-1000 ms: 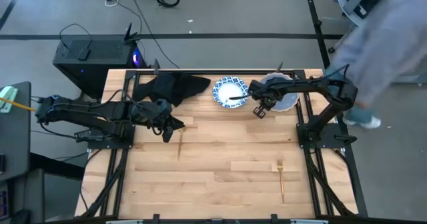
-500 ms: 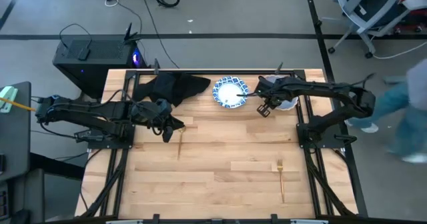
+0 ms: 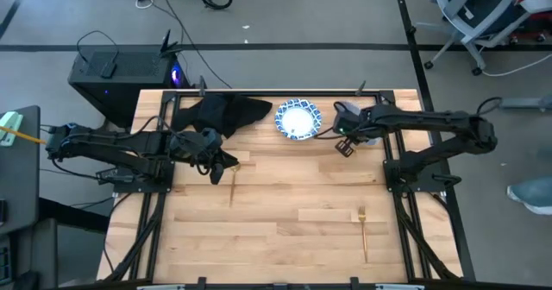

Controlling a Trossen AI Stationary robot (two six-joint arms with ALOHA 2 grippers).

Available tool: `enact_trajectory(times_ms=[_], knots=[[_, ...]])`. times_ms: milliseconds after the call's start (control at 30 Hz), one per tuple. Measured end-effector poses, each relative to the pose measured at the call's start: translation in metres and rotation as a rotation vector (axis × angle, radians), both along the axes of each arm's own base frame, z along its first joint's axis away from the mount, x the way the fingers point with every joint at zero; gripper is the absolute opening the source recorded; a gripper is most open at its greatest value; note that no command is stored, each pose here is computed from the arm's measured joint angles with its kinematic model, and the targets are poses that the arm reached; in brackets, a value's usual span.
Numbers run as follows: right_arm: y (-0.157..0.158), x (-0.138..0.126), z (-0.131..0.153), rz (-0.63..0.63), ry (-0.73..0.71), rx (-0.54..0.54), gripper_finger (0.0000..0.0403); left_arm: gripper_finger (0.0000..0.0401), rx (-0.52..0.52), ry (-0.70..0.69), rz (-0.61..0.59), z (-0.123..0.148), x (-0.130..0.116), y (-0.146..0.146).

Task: Set table place
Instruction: Move the gray plate to the right of the golden spoon

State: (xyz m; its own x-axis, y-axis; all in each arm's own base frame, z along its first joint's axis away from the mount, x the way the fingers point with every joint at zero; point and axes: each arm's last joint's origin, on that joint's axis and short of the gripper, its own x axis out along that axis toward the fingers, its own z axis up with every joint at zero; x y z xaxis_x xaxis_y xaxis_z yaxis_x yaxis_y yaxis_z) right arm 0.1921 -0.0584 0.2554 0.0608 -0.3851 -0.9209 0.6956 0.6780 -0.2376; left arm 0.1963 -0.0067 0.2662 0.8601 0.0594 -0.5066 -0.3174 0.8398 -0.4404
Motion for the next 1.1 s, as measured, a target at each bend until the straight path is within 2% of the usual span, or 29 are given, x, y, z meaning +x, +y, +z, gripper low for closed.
enact_trajectory(times_ms=[300,467,667,867,1100], knots=[[0.038,0.011,0.054,0.118,-0.109,-0.078,0.0,0.0067,0.005,0.0,0.003,0.0,0.0,0.0],[0.068,0.023,0.068,0.222,-0.145,-0.096,0.0,0.0068,0.015,0.001,0.003,0.0,0.0,0.0],[0.105,0.039,0.072,0.276,-0.095,-0.105,0.0,0.0067,0.034,0.002,-0.007,0.0,0.0,0.0],[0.143,0.063,0.073,0.308,-0.118,-0.106,0.0,0.0067,0.034,0.003,-0.008,0.0,0.0,0.0],[0.186,0.099,0.056,0.431,-0.114,-0.11,0.0,0.007,0.042,0.003,-0.012,0.0,0.0,0.0]])
